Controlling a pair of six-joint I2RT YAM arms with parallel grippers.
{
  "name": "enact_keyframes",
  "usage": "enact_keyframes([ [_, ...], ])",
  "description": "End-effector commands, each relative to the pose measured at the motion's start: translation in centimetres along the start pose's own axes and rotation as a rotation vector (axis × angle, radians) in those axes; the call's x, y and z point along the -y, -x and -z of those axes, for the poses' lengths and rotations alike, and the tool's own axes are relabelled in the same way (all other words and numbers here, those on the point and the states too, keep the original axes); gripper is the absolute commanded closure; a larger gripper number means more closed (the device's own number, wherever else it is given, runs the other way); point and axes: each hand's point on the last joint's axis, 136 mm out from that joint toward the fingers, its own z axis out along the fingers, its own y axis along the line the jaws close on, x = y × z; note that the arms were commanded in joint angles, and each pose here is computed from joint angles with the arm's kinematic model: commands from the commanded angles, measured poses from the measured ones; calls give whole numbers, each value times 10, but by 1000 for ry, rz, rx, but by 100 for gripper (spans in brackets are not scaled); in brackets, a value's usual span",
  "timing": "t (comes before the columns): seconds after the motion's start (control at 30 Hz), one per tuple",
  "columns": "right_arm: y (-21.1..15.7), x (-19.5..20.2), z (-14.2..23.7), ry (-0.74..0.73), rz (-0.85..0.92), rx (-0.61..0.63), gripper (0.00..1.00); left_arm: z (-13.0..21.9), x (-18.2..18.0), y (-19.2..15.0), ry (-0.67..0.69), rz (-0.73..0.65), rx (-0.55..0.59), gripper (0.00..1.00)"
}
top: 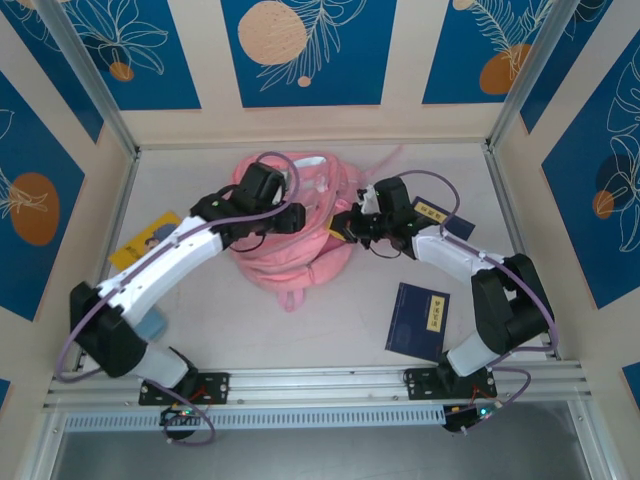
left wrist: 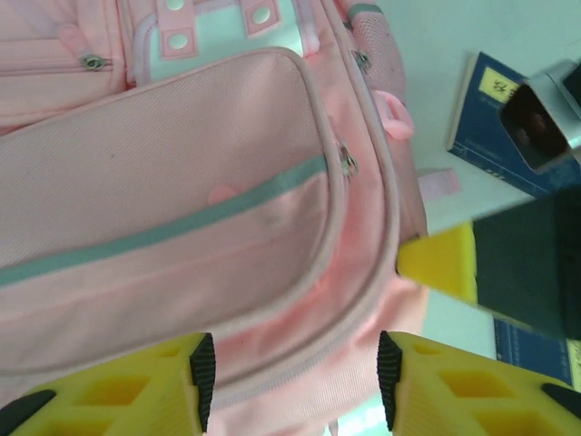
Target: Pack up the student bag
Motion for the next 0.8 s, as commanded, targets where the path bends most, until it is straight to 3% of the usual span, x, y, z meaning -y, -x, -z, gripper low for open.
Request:
enact_keyframes([
  [0.0,4,-47,-2,108,87,-26,100,10,-12,-32,12,46,-56,48],
  [0.3,5,-71,-18,134,106,-49,100,-7,3,-90,-29,83,-119,48],
  [0.43,3,-72,-22,131,100,-56,100,-23,11,-100,-39,96,-138,54],
  [0.77,-1,-74,-22,136,96,-69,100,-51,-6,-100,80,106,-92,67],
])
